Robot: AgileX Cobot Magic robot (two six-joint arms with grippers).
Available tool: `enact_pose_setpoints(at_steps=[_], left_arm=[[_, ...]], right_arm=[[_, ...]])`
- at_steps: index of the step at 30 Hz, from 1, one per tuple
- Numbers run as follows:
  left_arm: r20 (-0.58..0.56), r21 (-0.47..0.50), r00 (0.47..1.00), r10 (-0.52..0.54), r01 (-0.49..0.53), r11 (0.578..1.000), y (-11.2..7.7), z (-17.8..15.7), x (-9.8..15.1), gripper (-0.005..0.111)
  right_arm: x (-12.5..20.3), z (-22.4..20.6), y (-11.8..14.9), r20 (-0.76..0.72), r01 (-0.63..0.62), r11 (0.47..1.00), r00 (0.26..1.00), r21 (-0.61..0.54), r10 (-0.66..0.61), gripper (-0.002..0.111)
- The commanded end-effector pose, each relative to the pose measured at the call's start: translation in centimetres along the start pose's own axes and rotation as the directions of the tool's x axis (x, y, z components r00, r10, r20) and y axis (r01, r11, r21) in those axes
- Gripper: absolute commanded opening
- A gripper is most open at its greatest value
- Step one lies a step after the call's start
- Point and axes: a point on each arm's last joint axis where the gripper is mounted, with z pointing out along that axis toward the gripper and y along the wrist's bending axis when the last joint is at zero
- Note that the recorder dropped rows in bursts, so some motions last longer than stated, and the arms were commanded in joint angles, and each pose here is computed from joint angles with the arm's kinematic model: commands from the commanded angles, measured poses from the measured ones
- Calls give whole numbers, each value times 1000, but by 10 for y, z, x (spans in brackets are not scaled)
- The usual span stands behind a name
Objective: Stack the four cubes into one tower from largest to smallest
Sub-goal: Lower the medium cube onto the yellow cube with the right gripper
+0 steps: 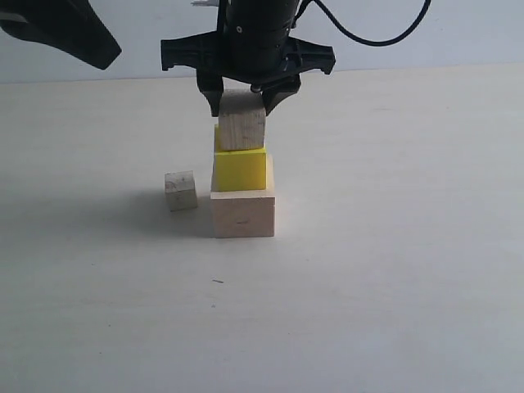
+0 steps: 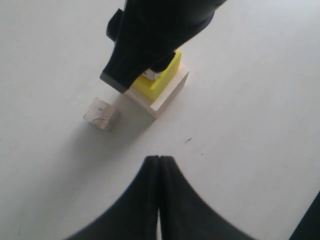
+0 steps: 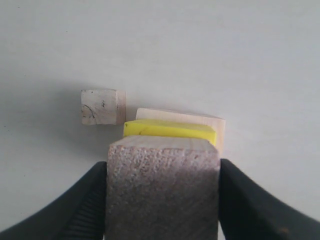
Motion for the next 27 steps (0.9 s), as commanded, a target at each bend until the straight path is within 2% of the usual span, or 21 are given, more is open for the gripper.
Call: enact_pose_setpoints(at_steps=[1, 27], left_arm=[[14, 4, 1000, -6, 6, 1000, -1, -3, 1, 0], [14, 4, 1000, -6, 6, 1000, -1, -3, 1, 0]], right_arm=[[-2, -2, 4, 12, -6, 999, 1000, -31, 6, 0], [-2, -11, 3, 33, 1, 999, 999, -35, 0, 0]])
